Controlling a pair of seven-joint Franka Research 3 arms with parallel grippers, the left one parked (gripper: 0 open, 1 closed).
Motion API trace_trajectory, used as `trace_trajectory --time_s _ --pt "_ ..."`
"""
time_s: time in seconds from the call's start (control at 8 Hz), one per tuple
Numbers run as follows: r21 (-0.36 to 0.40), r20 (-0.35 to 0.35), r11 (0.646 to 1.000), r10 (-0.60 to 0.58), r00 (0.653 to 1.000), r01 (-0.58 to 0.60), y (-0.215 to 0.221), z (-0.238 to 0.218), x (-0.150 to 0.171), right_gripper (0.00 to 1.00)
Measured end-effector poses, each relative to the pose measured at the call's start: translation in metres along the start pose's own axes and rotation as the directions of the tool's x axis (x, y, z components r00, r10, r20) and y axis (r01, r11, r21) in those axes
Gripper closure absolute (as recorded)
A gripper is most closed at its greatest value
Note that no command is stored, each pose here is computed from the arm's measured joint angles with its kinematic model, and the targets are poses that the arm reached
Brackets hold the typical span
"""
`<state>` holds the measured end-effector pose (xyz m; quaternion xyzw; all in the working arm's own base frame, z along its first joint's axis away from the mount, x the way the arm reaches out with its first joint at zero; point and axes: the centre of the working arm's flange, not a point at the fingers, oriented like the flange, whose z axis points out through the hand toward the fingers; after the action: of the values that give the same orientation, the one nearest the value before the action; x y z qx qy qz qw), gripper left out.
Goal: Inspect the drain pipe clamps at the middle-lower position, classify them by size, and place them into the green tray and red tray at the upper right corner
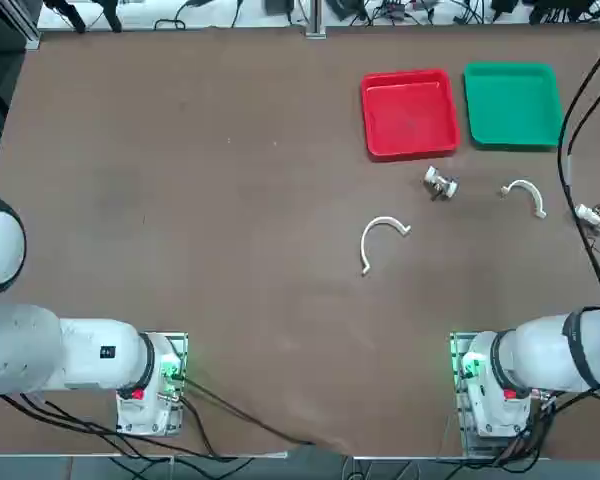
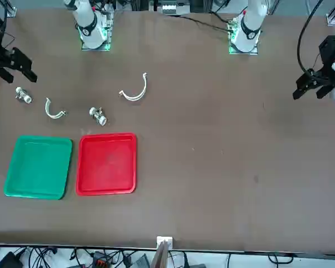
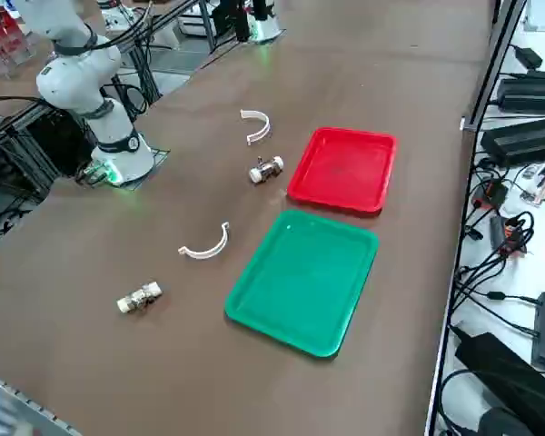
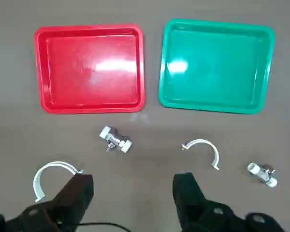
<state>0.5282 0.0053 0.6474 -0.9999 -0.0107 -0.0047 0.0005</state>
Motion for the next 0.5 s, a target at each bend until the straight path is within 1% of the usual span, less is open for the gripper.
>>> trace_trajectory --time_s 0.25,0.38,0.5 --pt "0.008 0.004 1.000 -0.003 1.000 0.003 -0.003 0.000 0.000 0.00" --pt "0.034 0.015 0.999 0.013 1.000 -0.014 -0.011 0.003 0.000 0.00" --pt "0.058 0.044 0.996 0.065 0.997 -0.068 -0.031 0.011 0.001 0.00"
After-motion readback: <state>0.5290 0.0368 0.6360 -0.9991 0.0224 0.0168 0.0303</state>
